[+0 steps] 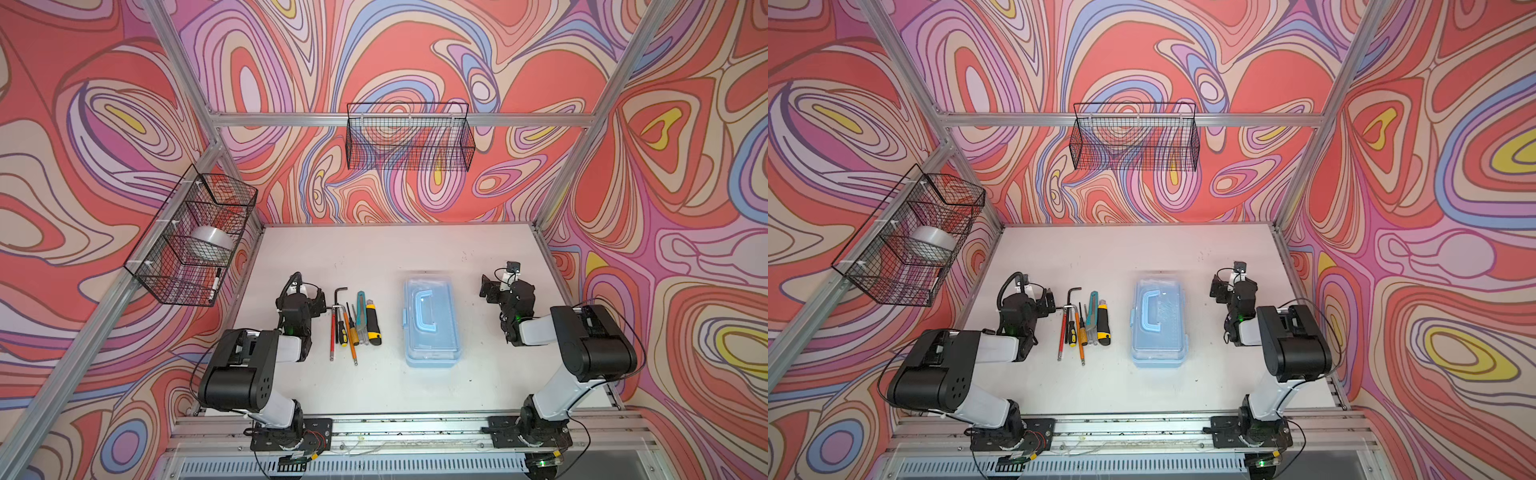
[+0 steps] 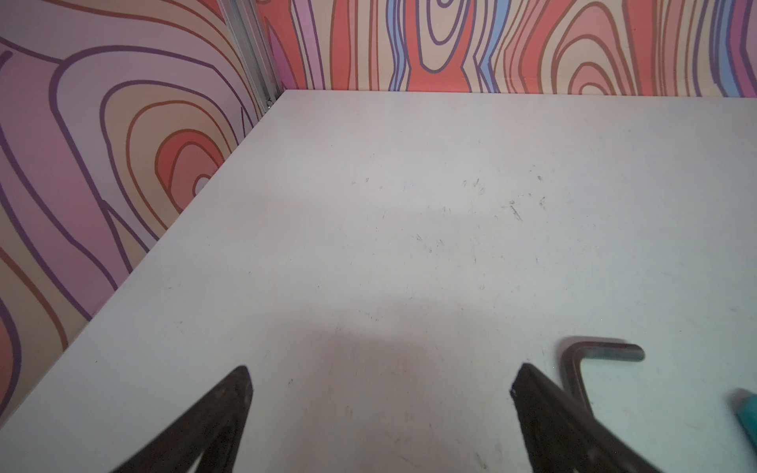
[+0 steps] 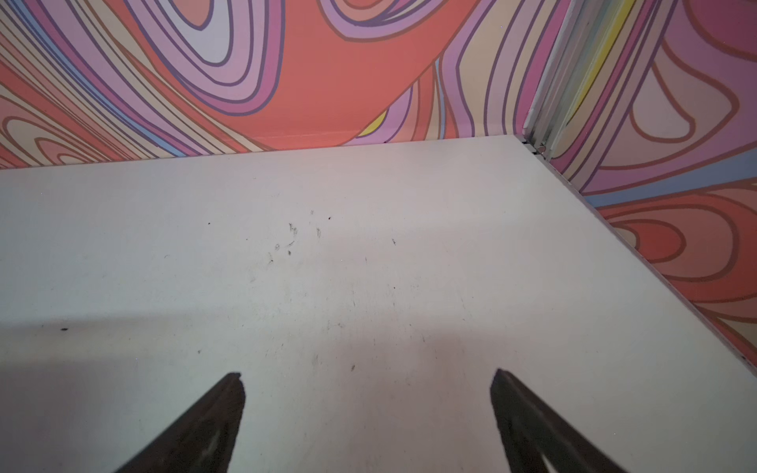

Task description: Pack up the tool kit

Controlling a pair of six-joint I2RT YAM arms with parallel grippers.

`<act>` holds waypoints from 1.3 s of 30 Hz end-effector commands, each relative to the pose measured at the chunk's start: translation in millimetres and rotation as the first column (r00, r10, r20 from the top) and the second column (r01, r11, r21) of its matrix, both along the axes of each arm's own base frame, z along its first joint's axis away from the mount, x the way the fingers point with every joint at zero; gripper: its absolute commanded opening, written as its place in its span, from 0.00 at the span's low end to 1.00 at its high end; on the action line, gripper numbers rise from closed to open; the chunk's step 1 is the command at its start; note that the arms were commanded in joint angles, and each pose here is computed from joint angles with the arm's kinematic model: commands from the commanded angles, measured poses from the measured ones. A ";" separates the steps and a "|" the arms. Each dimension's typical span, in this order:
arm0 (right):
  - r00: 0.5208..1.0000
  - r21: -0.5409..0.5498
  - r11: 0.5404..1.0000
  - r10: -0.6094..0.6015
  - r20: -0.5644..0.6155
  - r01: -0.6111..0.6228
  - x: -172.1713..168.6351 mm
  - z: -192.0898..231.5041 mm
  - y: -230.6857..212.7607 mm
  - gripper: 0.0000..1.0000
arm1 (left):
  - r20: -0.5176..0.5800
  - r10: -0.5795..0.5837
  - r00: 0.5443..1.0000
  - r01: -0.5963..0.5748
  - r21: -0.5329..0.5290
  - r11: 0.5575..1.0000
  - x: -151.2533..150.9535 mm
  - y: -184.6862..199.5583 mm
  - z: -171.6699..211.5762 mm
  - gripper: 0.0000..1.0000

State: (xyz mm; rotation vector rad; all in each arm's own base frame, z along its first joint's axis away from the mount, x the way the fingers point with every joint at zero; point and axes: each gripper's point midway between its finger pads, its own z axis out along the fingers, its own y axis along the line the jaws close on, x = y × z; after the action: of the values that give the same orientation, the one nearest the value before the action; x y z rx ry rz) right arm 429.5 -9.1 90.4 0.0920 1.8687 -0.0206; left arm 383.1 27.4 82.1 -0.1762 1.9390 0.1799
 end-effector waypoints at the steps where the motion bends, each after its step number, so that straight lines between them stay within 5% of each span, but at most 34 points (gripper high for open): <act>1: 1.000 -0.003 1.000 -0.002 0.005 0.002 0.0 1.2 -2.0 0.98 | 0.034 -0.004 0.999 0.004 0.004 1.000 5.3 0.9 9.2 1.00; 39: 1.000 0.002 1.000 0.001 0.001 -0.001 0.5 0.5 -1.1 0.98 | 0.032 -0.005 0.999 0.005 0.003 1.000 5.6 0.7 8.9 1.00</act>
State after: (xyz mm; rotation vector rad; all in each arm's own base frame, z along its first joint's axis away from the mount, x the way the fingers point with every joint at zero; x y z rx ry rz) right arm 429.5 -8.7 90.1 0.0905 1.8699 -0.0185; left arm 383.1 27.3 82.0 -0.1759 1.9391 0.1795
